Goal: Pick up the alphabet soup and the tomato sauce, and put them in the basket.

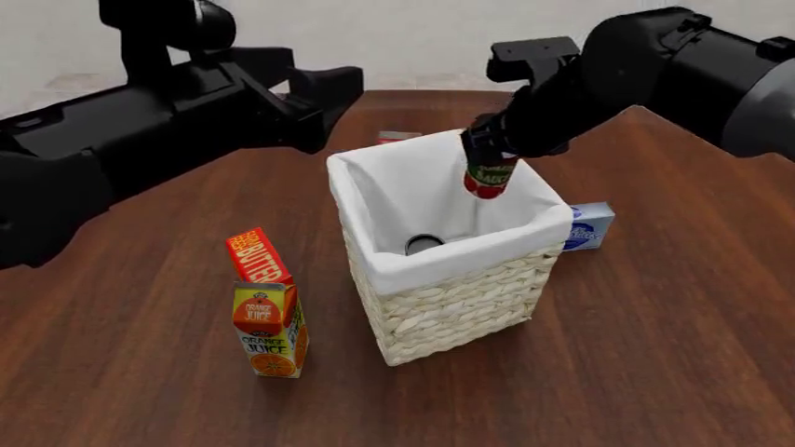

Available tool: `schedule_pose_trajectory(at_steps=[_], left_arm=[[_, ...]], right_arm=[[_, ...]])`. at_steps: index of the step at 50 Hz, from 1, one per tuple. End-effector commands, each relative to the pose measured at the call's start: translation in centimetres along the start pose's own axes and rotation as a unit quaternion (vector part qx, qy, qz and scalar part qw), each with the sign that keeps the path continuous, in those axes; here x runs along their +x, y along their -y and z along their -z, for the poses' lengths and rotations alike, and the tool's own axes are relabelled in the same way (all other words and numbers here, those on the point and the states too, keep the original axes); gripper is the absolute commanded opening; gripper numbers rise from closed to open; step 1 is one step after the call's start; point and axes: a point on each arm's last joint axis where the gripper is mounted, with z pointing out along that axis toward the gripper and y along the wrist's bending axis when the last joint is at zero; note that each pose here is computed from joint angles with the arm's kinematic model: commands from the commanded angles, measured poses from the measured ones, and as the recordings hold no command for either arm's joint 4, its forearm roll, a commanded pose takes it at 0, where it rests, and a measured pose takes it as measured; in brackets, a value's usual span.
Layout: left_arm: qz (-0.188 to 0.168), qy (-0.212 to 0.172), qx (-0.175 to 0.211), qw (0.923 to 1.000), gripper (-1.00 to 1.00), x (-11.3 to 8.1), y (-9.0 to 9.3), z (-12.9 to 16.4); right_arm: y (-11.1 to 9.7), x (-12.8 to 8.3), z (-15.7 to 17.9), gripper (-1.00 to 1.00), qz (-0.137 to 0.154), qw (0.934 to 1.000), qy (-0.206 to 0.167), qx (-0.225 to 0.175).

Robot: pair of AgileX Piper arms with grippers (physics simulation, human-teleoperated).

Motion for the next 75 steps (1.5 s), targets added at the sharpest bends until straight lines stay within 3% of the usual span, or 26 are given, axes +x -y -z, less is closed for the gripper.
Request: schedule_pose_trajectory(at_steps=[1, 21, 48, 49, 75], left_arm=[[0.002, 0.000, -0.002, 1.0000, 1.00, 0.2, -0.1, 0.0], [0.004, -0.001, -0.004, 1.0000, 1.00, 0.4, -0.2, 0.0], [0.005, 0.000, -0.006, 1.0000, 1.00, 0.4, -0.3, 0.1], [0.005, 0.000, -0.006, 1.0000, 1.00, 0.4, -0.3, 0.1], [0.005, 0.002, -0.005, 1.0000, 1.00, 0.3, -0.3, 0.2]], right_arm=[[0.1, 1.5, -0.3, -1.00, -0.009, 0.9999, -0.011, 0.001], [0.1, 2.6, -1.5, -1.00, -0.009, 0.9997, -0.024, 0.001], [0.4, 2.4, -2.2, -1.00, -0.009, 0.9996, -0.026, 0.004], [0.3, 2.4, -2.1, 1.00, -0.008, 0.9996, -0.026, 0.003], [0.0, 1.9, -0.9, 1.00, -0.006, 0.9999, -0.015, 0.000]])
